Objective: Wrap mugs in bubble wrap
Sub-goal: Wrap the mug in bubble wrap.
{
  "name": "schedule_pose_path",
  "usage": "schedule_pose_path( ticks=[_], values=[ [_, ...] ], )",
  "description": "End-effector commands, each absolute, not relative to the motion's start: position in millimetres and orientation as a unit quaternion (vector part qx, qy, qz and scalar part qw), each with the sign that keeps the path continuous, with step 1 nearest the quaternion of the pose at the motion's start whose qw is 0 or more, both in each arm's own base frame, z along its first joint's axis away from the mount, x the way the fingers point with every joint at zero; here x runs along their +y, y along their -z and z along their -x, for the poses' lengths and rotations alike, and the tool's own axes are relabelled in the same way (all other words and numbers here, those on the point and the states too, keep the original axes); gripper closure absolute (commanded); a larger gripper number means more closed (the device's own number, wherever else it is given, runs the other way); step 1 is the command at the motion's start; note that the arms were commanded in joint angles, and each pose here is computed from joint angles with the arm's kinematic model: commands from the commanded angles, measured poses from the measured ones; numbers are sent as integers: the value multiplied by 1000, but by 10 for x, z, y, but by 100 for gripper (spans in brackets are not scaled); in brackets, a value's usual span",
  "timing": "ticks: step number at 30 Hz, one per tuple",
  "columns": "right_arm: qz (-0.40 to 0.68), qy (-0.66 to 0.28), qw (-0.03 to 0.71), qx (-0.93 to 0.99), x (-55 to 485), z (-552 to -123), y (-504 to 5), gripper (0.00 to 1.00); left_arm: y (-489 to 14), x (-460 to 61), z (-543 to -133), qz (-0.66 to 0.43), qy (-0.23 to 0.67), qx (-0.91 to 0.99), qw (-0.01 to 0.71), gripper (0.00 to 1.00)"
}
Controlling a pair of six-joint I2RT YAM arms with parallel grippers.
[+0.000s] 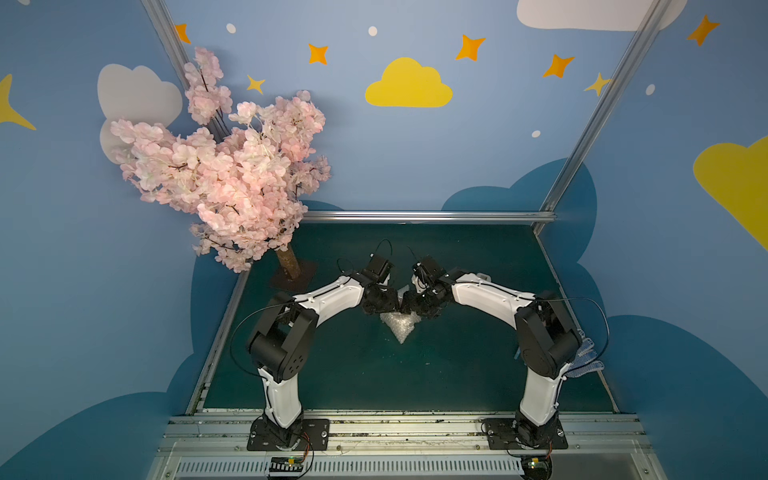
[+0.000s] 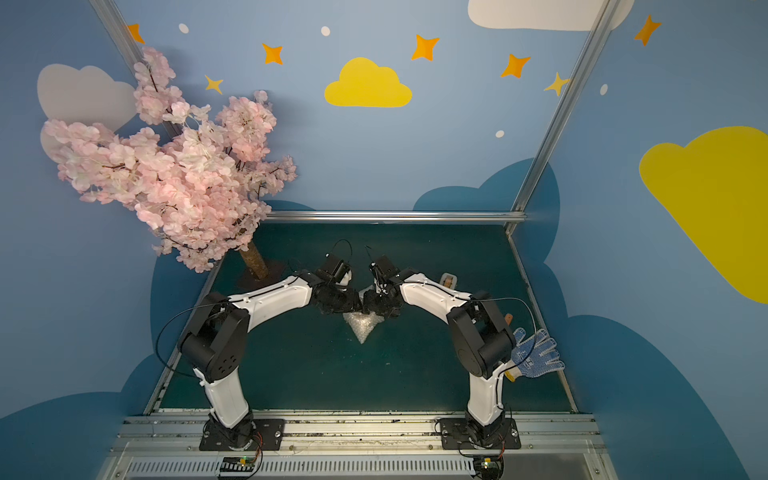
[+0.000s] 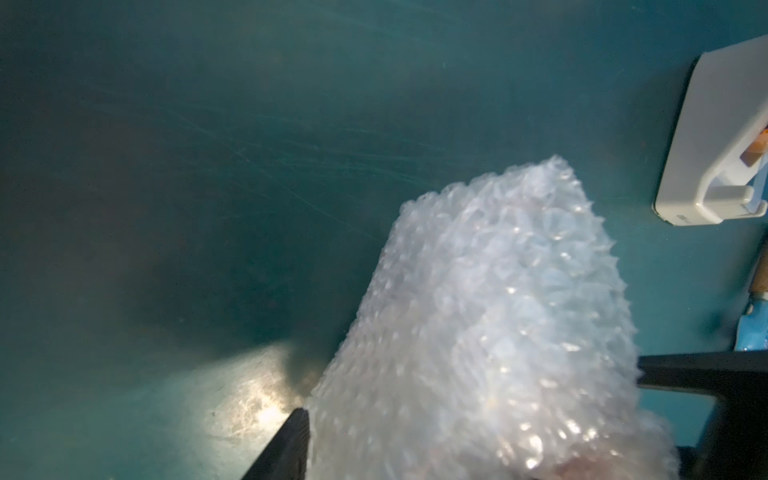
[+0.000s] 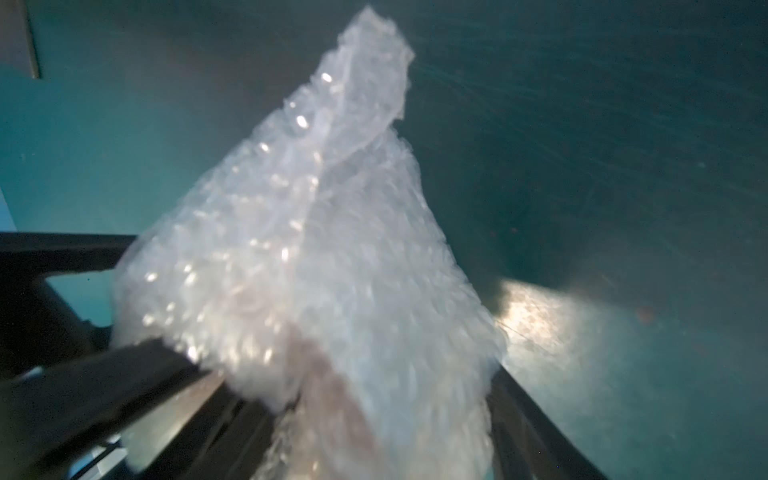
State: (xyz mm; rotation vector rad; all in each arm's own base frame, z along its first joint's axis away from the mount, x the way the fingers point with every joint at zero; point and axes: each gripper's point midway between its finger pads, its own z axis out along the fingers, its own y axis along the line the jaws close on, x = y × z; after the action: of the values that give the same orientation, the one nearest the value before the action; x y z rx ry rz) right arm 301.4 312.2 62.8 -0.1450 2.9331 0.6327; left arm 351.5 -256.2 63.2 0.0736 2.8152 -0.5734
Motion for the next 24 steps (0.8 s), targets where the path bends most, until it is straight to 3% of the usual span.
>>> schedule_pose_path(
  ticks=[1, 9, 17, 24],
  values=[
    [13, -159, 26, 987, 3039, -2799, -304, 35, -709, -2454, -3650, -9, 192, 971, 143, 43],
    [-107, -174, 24, 979, 3126, -2762, -248, 39, -1111, -2166, -3677, 39, 195, 963, 182, 41],
    [-193, -190, 26, 962, 3240, -2765, -332, 42, -1022, -2094, -3417, 76, 224, 955, 179, 31],
    [-208, -208, 26, 955, 3327, -2792, -436, 41, -910, -2247, -3421, 71, 246, 952, 167, 31]
  ],
)
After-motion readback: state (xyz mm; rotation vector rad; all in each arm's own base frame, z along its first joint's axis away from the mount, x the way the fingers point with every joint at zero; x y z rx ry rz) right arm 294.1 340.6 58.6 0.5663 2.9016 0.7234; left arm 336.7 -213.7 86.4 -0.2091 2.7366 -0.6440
